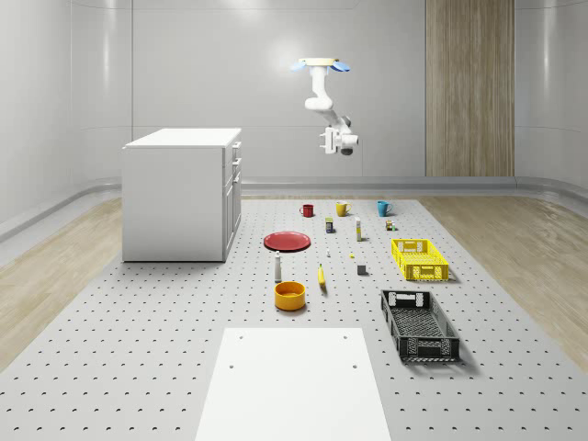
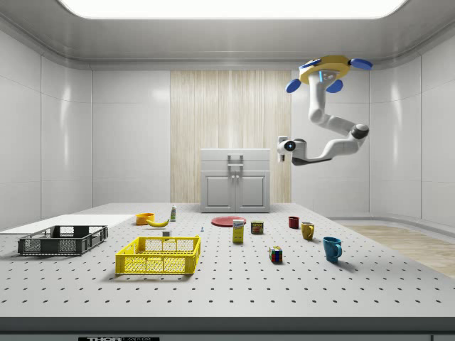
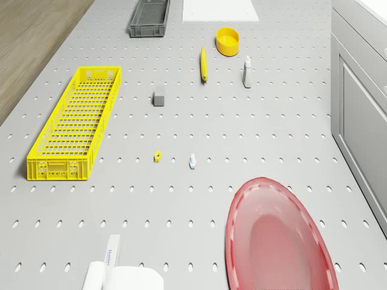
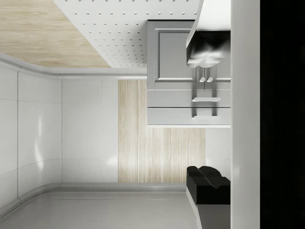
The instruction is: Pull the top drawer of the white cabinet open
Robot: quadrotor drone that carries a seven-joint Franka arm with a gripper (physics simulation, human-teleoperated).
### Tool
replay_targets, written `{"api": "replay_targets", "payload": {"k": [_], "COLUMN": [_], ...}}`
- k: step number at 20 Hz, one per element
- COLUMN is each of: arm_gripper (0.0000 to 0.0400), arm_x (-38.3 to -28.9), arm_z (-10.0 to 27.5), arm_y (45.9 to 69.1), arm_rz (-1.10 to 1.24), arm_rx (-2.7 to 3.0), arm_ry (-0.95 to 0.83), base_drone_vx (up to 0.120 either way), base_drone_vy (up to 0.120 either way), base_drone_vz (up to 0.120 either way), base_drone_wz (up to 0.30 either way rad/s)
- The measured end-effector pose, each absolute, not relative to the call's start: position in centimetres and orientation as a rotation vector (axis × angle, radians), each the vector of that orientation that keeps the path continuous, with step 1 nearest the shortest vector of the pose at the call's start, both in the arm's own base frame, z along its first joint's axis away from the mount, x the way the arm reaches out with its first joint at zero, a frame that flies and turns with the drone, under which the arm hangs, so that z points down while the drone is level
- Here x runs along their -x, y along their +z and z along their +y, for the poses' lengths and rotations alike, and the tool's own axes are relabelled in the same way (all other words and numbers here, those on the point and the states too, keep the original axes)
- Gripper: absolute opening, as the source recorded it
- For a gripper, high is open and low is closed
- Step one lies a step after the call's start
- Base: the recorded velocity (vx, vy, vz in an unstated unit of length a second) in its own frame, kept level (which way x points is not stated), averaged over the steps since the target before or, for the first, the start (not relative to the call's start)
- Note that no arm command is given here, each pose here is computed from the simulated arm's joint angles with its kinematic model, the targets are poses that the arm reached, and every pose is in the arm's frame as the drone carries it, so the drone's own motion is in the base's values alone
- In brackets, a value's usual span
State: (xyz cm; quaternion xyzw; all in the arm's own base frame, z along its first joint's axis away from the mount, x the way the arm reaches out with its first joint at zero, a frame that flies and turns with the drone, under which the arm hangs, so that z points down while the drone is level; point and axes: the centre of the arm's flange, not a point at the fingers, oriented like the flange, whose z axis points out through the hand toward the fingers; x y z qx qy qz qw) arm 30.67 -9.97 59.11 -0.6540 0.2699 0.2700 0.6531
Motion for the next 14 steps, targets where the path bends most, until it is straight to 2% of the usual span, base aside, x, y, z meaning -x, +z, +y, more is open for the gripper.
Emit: {"api": "replay_targets", "payload": {"k": [14], "arm_gripper": [0.0305], "arm_x": [-30.67], "arm_z": [-9.97], "arm_y": [59.10], "arm_rz": [0.613], "arm_rx": [1.484], "arm_ry": [0.613], "base_drone_vx": [0.120], "base_drone_vy": [0.000], "base_drone_vz": [0.000], "base_drone_wz": [0.000]}}
